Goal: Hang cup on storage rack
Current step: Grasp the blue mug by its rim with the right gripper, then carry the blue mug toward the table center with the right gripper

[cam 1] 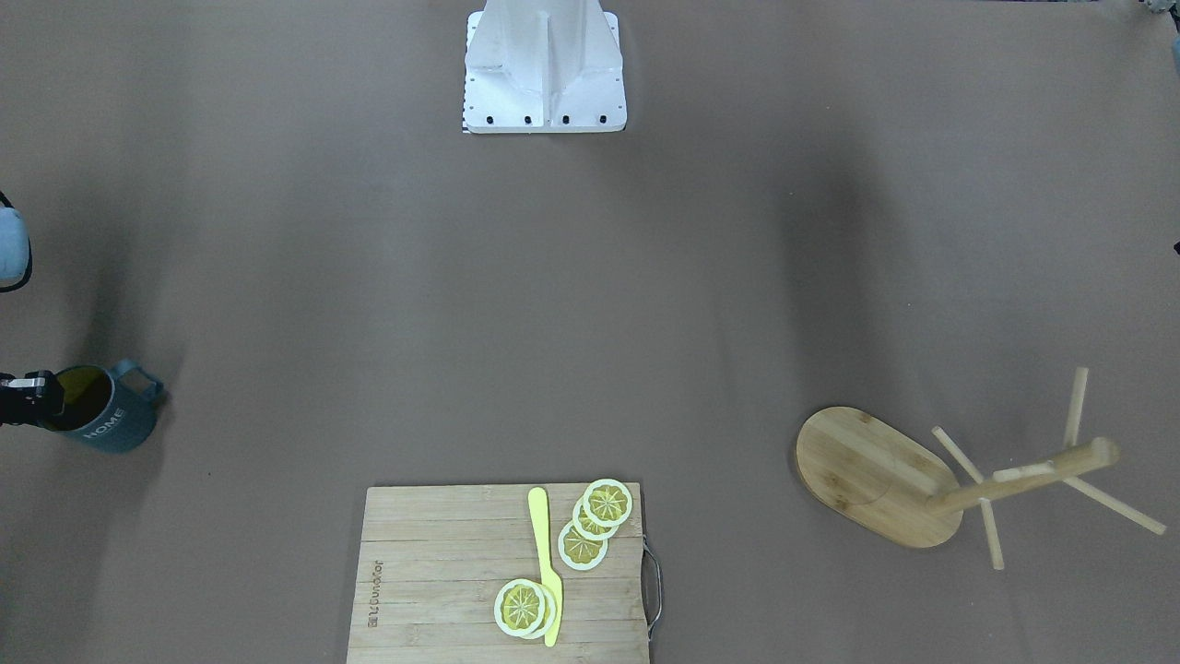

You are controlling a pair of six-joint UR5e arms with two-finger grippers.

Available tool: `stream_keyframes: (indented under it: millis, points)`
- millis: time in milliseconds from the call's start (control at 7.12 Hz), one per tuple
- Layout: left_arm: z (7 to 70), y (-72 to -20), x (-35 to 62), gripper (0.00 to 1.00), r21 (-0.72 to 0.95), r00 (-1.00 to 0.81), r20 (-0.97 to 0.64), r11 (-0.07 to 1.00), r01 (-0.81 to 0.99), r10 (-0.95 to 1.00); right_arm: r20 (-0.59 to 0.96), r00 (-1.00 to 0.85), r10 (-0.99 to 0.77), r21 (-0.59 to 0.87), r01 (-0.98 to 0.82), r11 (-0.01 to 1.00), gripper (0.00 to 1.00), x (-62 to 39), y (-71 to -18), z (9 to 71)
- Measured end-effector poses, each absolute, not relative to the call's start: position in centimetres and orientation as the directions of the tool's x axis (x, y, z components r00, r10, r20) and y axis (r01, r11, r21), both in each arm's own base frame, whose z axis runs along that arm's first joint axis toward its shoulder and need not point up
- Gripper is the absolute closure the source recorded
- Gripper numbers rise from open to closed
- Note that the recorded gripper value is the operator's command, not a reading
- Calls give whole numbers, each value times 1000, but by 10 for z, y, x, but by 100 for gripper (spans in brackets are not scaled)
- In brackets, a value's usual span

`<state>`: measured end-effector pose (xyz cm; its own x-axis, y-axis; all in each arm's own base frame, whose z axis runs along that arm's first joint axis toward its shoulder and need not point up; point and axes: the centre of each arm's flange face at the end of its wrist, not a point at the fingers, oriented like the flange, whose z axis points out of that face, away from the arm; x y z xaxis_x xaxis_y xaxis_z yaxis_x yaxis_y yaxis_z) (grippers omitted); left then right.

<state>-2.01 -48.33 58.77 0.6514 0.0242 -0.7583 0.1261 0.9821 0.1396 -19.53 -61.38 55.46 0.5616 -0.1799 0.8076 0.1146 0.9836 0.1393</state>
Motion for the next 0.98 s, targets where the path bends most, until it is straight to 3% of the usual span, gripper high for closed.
stream_keyframes:
  millis: [983]
  points:
    - [576, -485, -19, 2, 195, 645, -761, 973, 125, 70, 880, 475, 21, -7, -31, 1000, 100, -481, -487, 238]
